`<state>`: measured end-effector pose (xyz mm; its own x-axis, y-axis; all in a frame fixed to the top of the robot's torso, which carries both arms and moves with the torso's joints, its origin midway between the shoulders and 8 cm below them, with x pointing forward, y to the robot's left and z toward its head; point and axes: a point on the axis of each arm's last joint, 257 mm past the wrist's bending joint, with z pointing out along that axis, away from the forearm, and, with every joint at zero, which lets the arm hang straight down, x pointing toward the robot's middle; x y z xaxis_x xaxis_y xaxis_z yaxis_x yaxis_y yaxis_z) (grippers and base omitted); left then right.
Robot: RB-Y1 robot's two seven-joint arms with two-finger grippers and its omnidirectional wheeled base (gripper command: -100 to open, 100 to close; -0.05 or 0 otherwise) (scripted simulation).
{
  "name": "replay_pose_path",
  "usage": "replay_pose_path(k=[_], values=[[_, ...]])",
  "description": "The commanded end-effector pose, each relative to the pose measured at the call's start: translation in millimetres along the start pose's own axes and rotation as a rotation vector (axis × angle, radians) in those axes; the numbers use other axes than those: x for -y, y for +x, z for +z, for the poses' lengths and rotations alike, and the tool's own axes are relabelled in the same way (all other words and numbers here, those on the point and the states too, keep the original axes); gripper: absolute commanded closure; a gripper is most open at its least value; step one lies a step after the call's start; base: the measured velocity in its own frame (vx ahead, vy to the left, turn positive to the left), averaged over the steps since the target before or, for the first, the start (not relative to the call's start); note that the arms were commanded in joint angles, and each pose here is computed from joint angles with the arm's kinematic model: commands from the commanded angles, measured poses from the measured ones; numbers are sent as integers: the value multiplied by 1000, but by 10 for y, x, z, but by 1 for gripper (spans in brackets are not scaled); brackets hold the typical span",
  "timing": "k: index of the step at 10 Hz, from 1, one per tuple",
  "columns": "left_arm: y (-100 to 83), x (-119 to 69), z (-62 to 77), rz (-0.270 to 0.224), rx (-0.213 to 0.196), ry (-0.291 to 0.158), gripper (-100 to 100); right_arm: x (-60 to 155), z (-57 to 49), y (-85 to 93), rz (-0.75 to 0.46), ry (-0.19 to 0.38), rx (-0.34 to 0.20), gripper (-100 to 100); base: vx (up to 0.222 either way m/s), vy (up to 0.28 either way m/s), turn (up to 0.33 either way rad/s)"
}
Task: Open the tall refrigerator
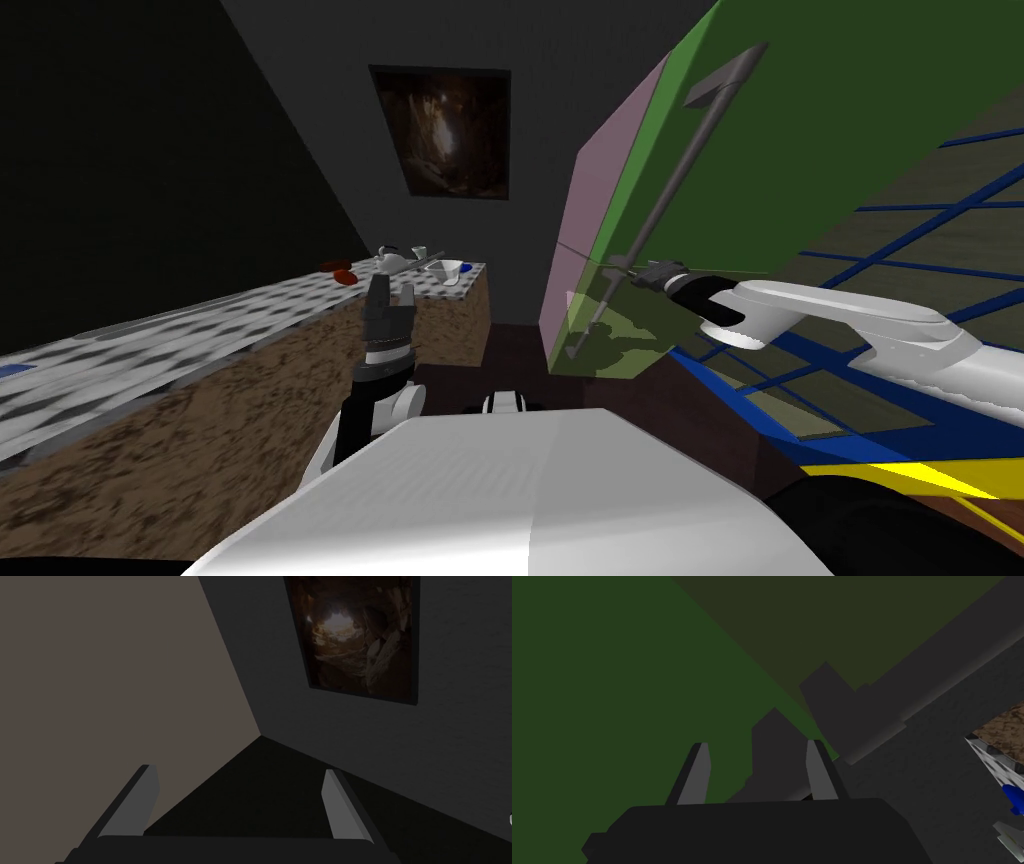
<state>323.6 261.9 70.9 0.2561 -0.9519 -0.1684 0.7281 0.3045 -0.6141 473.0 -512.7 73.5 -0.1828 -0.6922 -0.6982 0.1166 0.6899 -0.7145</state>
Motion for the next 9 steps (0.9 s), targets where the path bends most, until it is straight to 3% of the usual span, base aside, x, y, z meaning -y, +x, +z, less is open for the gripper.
replay_pose_path(k=[1,5,6,9], values=[[0,0,0,0,0,0,0,35,48,-155,36,-2,13,-100,34,53,-56],[0,1,0,0,0,0,0,85,58,-176,48,10,13,-100,7,37,12],[0,0,0,0,0,0,0,85,58,-176,48,10,13,100,6,5,-3],[0,0,1,0,0,0,0,-225,-31,-542,45,-71,97,100,-198,-171,2]])
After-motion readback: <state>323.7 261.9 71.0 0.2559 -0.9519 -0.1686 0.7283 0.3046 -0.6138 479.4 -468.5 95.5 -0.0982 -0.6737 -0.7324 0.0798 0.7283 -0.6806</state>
